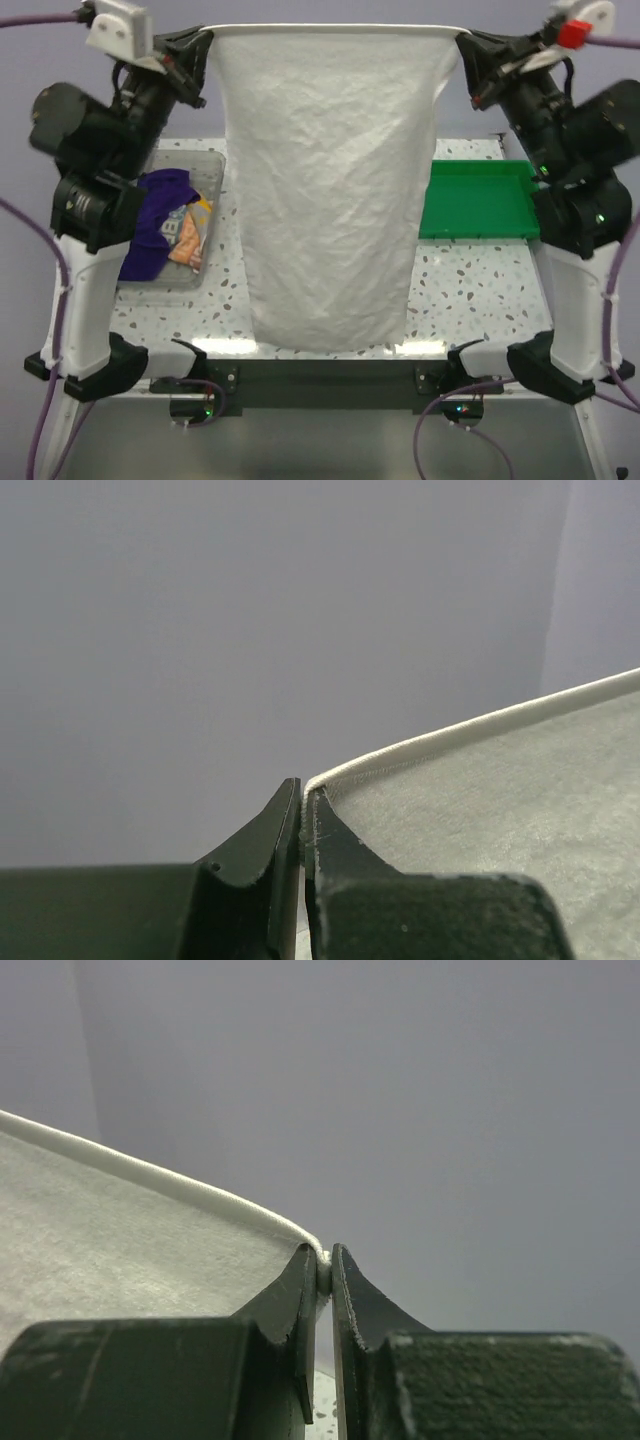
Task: Fold and stack the towels
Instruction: Flatten out the crumpled towel
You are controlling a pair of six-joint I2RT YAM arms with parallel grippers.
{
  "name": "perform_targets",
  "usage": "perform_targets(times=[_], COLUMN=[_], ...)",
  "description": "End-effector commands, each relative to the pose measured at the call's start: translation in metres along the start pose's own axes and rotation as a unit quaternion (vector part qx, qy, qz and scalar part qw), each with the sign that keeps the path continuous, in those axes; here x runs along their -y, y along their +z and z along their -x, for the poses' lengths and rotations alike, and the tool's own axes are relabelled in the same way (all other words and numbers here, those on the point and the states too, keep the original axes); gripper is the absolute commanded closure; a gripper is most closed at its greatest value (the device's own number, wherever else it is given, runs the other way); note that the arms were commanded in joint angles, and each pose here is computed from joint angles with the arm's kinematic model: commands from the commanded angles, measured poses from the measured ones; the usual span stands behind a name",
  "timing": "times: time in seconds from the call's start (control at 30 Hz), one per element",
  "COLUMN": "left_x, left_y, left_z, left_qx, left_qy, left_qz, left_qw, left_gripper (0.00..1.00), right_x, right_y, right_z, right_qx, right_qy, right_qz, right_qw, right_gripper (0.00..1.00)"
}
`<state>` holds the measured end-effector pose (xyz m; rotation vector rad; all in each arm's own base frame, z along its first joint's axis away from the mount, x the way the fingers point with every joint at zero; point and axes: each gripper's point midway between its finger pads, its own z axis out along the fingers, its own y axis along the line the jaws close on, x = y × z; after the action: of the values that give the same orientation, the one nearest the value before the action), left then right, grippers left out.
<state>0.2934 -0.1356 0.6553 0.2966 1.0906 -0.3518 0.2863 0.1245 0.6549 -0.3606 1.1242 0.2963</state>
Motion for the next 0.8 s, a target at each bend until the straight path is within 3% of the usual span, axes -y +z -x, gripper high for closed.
perform_targets(times=[0.0, 0.13, 0.17, 0.33, 0.53, 0.77], left_x=[-0.055, -0.078, -0.089, -0.124, -0.146, -0.141], left_y=[0.033, 0.080, 0.086, 0.108, 0.117, 0.105], left_z=[-0.057, -0.167, -0.185, -0.301, -0.388, -0.449], left_qx=[-0.058, -0.151, -0.164, -0.242, -0.284, -0.314], left_qy=[0.028, 0.050, 0.048, 0.046, 0.040, -0.010], left_qz=[0.137, 0.179, 0.191, 0.219, 0.200, 0.172], left_qw=[0.988, 0.971, 0.967, 0.944, 0.937, 0.934], left_gripper=[1.00, 1.00, 1.00, 1.00, 1.00, 1.00], right_x=[0.041, 0.057, 0.061, 0.076, 0.082, 0.062], right_y=[0.037, 0.080, 0.096, 0.128, 0.156, 0.156], right_z=[-0.036, -0.101, -0.135, -0.224, -0.307, -0.397], right_qx=[-0.027, -0.082, -0.112, -0.171, -0.216, -0.293], right_qy=[-0.009, -0.027, -0.031, -0.052, -0.060, -0.062], right_qz=[-0.101, -0.134, -0.137, -0.155, -0.146, -0.087], right_qw=[0.994, 0.987, 0.984, 0.972, 0.964, 0.950], right_gripper=[1.00, 1.00, 1.00, 1.00, 1.00, 1.00])
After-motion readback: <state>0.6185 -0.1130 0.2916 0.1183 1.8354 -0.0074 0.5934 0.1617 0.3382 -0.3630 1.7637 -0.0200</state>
